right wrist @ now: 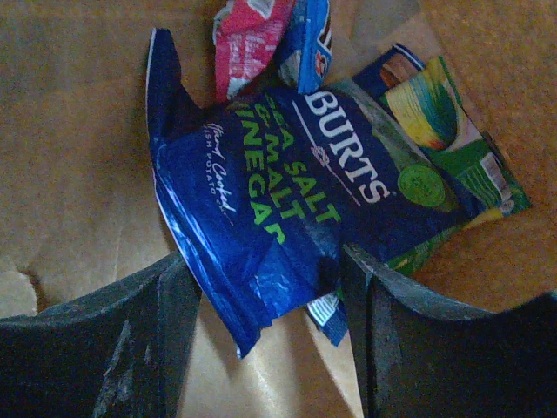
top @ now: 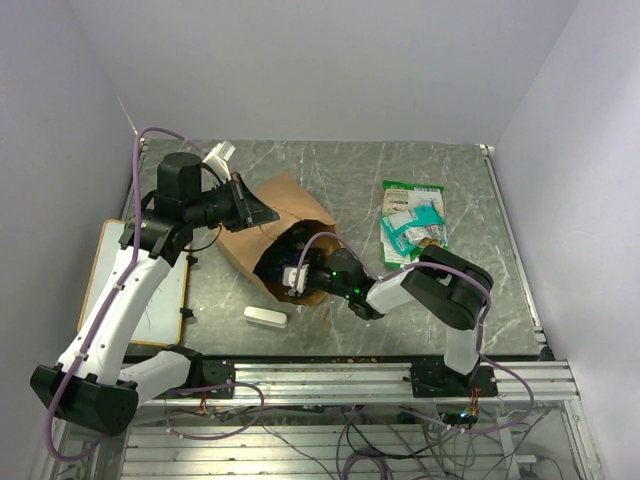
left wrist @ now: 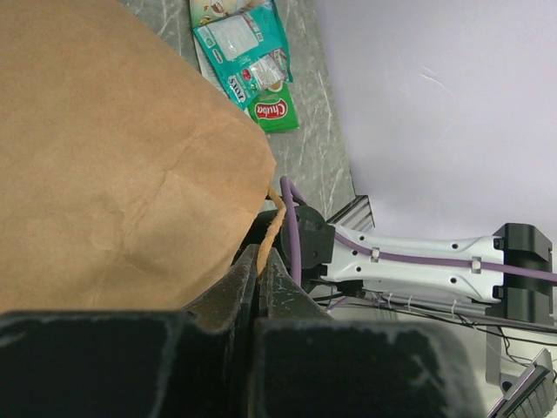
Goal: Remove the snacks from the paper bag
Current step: Take out the snack from the paper bag.
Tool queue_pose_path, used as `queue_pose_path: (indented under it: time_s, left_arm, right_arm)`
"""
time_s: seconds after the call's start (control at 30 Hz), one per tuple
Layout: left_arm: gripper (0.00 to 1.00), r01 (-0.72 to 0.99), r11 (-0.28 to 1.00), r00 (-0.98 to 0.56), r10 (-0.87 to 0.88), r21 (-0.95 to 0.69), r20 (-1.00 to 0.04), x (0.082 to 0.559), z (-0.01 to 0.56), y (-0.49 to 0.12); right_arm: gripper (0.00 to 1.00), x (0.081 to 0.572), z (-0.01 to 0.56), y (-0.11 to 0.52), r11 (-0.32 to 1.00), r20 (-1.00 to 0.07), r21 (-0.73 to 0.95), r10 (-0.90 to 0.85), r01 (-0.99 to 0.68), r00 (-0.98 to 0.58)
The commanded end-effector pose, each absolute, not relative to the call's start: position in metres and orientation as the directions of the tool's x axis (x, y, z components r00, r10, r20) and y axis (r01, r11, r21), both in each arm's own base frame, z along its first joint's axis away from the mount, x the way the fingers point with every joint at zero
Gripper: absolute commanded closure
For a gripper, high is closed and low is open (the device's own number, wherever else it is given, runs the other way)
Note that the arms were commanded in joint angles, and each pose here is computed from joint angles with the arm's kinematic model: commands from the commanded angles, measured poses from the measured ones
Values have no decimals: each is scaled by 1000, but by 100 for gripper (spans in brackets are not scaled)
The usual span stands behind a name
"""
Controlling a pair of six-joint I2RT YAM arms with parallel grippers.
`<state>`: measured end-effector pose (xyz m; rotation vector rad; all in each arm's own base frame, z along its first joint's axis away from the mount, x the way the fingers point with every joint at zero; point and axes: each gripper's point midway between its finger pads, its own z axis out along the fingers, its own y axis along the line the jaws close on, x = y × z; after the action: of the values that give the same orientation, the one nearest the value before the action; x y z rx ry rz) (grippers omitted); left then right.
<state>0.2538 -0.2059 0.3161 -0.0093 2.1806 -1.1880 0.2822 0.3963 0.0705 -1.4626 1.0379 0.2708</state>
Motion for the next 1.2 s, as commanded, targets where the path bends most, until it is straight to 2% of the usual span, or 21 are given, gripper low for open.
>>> queue_pose_path:
  time_s: [0.0, 0.1, 0.17, 0.23, 0.33, 0.47, 0.63, 0.77, 0.83, 1.0, 1.17]
  left_arm:
    - [93, 322, 579, -771, -298, -749, -562, 250, 334, -206]
    - [93, 324, 581, -771, -296, -747, -564, 249, 336, -206]
    - [93, 323, 581, -772, -295, -747, -563, 249, 336, -205]
    - [93, 321, 584, -768, -300, -746, -565, 249, 337, -205]
    - [93, 302, 596, -761, -320, -744, -565, 250, 337, -202]
    - [93, 274, 617, -738, -358, -738, -573, 255, 339, -196]
    - [93, 244, 635, -705, -403, -733, -584, 263, 343, -190]
    - [93, 218, 648, -697, -420, -730, -581, 268, 341, -186]
    - [93, 205, 656, -697, -423, -726, -579, 270, 339, -185]
    - [93, 186, 656, -702, -432, -731, -566, 274, 336, -185]
    - [93, 162, 668, -708, -433, -726, -557, 279, 333, -183]
  right_arm:
    - [37, 280, 73, 408, 103, -681, -710, -350, -696, 643]
    - [39, 281, 72, 416, 77, -663, -727, -332, -682, 671]
    - [45, 280, 72, 422, 51, -650, -737, -328, -674, 686]
    - [55, 281, 73, 427, 37, -649, -735, -330, -677, 686]
    - [83, 284, 80, 426, 46, -649, -734, -343, -678, 679]
    - [100, 274, 94, 417, 35, -665, -715, -339, -698, 665]
    - [100, 249, 107, 393, 24, -731, -633, -347, -774, 588]
    - [100, 248, 136, 375, 176, -839, -481, -377, -859, 393]
    - [100, 243, 142, 364, 209, -861, -418, -402, -884, 312]
    - [100, 227, 171, 336, 311, -908, -305, -378, -900, 178]
    - [100, 217, 223, 309, 427, -943, -219, -322, -878, 79]
